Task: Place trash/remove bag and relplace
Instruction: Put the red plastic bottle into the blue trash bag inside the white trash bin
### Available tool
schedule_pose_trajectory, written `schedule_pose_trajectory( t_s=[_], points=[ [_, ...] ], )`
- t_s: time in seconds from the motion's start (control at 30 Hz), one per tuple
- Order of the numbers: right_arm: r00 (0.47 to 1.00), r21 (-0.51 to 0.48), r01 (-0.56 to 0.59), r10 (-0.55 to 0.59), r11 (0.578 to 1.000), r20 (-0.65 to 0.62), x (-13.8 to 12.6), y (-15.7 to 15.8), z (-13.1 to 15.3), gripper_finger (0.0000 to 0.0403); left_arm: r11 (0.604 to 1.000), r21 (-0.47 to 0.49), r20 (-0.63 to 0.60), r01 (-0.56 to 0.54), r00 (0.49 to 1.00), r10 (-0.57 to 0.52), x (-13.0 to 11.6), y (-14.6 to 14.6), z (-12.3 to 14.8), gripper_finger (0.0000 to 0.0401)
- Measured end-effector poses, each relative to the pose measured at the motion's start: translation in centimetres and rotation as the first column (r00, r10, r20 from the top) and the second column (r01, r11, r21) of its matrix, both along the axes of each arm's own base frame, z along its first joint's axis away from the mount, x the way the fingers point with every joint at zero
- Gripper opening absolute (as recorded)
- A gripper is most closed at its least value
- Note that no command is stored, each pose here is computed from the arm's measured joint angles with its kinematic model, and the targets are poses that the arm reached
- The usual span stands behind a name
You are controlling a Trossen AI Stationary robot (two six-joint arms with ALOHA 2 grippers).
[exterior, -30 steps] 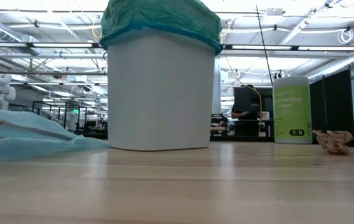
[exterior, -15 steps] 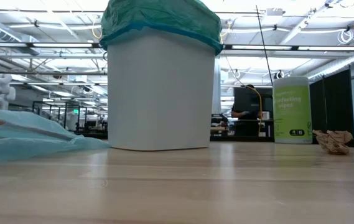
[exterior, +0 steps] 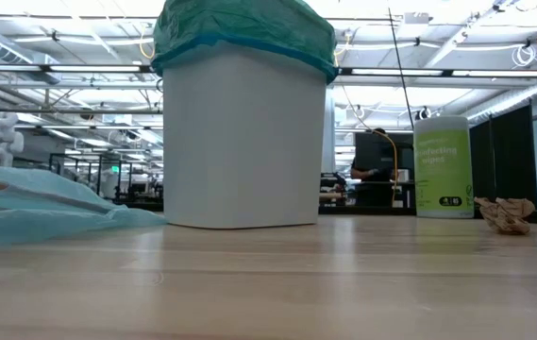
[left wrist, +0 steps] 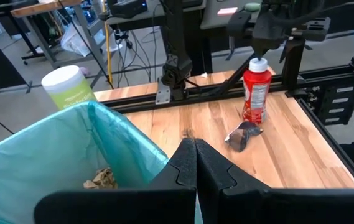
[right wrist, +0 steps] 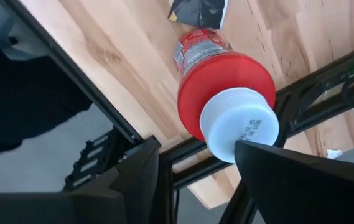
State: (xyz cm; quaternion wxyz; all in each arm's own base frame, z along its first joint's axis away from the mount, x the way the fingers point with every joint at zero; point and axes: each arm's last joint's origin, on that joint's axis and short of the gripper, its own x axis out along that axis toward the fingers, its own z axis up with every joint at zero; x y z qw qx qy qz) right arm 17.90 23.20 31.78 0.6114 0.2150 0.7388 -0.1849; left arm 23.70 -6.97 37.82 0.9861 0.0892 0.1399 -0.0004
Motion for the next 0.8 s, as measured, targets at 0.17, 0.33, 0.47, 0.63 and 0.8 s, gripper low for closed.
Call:
schedule_pose_trajectory(
  t_s=[0.17, 0.33, 0.47, 0.63, 0.8],
  points=[
    [0.998, -0.047, -0.019, 0.021, 0.999, 0.057, 1.0, -0.9, 0.0, 0.0234, 1.000, 0.000, 0.000, 0.019, 1.000, -0.019, -0.1, -0.4, 0.0, 0.0000],
    [0.993, -0.102, -0.050, 0.061, 0.994, 0.101, 2.1, -2.1, -0.1, 0.0265, 0.999, 0.000, -0.001, 0.034, 0.999, -0.034, -0.3, -0.8, 0.0, 0.0000],
    [0.984, -0.155, -0.085, 0.108, 0.984, 0.145, 2.8, -2.7, -0.1, 0.0282, 0.999, 0.000, -0.001, 0.041, 0.999, -0.041, -0.3, -1.0, 0.0, 0.0000],
    [0.972, -0.208, -0.117, 0.155, 0.971, 0.177, 3.6, -3.5, -0.2, 0.0288, 0.999, 0.000, -0.001, 0.040, 0.999, -0.040, -0.3, -0.9, 0.0, 0.0000],
    [0.957, -0.262, -0.152, 0.208, 0.953, 0.202, 4.3, -4.1, -0.2, 0.0288, 0.999, 0.000, -0.001, 0.040, 0.999, -0.040, -0.3, -0.9, 0.0, 0.0000]
  ],
)
